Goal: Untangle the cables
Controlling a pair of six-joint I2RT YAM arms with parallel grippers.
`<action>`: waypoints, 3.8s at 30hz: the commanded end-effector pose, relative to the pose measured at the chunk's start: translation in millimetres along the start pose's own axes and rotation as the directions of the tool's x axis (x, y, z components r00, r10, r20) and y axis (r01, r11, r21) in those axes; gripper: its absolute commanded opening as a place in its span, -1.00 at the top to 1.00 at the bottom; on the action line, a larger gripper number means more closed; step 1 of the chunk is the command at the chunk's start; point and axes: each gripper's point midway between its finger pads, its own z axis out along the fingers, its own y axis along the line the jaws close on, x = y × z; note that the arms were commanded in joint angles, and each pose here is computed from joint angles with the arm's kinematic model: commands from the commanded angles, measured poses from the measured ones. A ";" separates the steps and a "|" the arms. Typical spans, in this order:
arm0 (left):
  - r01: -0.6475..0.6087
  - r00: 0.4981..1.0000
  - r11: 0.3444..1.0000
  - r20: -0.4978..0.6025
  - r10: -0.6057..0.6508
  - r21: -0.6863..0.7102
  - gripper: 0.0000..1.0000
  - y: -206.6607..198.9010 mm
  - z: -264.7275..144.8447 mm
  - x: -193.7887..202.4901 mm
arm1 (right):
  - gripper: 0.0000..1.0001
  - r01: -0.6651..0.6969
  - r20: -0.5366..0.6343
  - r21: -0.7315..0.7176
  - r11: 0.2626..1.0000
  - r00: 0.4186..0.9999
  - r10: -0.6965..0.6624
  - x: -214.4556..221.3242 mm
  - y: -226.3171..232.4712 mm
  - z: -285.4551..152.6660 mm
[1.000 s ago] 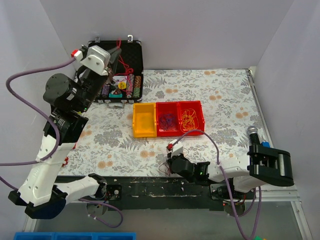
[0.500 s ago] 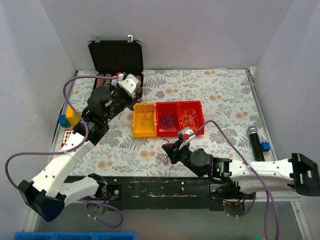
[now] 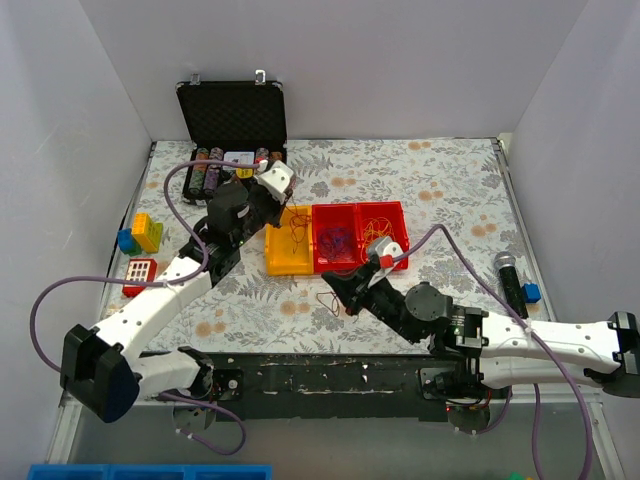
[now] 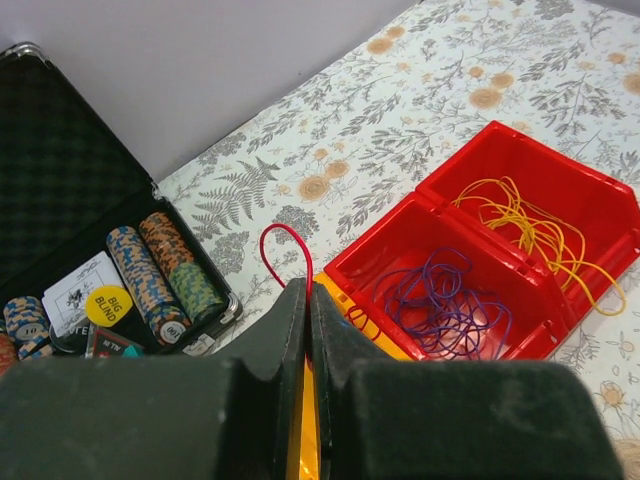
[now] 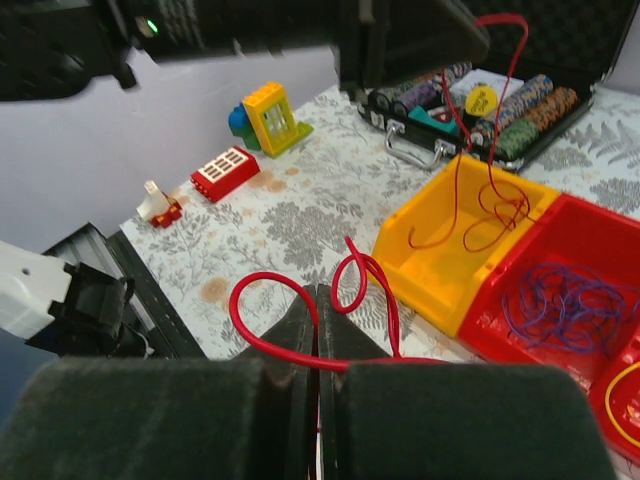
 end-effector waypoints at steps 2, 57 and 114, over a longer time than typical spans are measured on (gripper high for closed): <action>-0.004 1.000 0.999 -0.004 0.003 -0.054 1.00 8.6 15.1 14.2 | 0.97 0.016 0.110 -0.056 0.998 0.994 -0.010 -62.3 18.3 -1.4; 0.307 0.867 0.865 -0.258 -0.426 -0.397 -0.96 176.6 -73.5 43.2 | 0.97 -0.002 0.006 -0.051 0.999 1.000 0.002 -61.6 -41.4 210.7; 0.307 0.891 0.837 -0.174 -0.420 -0.453 -0.96 168.5 -103.9 33.8 | -0.46 -0.082 -0.441 0.317 0.945 0.869 0.224 85.7 -109.7 193.7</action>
